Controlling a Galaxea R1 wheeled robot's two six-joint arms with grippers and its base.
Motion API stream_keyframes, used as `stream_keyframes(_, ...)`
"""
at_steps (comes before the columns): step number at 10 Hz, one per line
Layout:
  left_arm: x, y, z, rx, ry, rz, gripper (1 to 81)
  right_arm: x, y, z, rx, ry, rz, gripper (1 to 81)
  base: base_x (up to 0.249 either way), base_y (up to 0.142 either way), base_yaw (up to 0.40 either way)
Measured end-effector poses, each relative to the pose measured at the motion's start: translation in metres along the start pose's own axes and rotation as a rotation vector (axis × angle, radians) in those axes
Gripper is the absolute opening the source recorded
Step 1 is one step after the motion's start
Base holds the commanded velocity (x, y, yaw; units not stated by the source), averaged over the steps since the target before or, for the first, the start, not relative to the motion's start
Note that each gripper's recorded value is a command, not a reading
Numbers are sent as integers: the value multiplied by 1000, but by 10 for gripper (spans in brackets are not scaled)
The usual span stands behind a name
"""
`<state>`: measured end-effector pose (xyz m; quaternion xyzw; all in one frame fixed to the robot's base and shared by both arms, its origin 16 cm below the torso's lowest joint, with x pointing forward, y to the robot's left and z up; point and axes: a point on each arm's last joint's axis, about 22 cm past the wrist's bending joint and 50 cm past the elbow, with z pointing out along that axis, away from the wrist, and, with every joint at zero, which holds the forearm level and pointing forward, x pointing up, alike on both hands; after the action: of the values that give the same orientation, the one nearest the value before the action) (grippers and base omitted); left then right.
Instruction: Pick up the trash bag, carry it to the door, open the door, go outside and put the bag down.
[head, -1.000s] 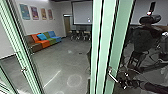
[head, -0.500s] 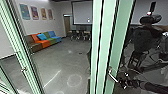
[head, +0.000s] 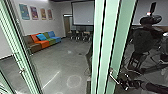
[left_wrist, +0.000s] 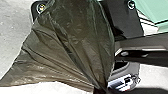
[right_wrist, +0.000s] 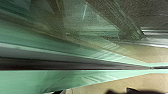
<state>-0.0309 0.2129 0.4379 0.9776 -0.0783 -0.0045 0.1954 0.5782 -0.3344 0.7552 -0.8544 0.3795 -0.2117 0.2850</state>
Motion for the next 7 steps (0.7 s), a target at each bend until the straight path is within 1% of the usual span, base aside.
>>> stream_keyframes(1,4,5,2,-7,8,2,10,3,8,-3,-16,3,46,811,100,0,0)
stream_keyframes(2,-2,1,0,-2,-1,-1,10,7,17,-6,-34,5,50,811,76,0,0)
stream_keyframes(3,-5,-6,-2,8,-6,-2,10,11,20,-8,-37,10,53,811,0,0,0)
stream_keyframes(4,-3,-4,-1,5,-8,-1,10,18,19,-7,-29,28,67,811,0,0,0)
stream_keyframes(5,-3,-1,0,0,-10,-1,10,27,16,-10,-10,51,69,811,0,0,0)
stream_keyframes(6,-7,1,0,-3,-18,-1,10,34,15,-13,-1,67,70,811,0,0,0)
stream_keyframes(7,-14,1,0,-4,-34,-6,10,40,16,-10,4,76,73,811,0,0,0)
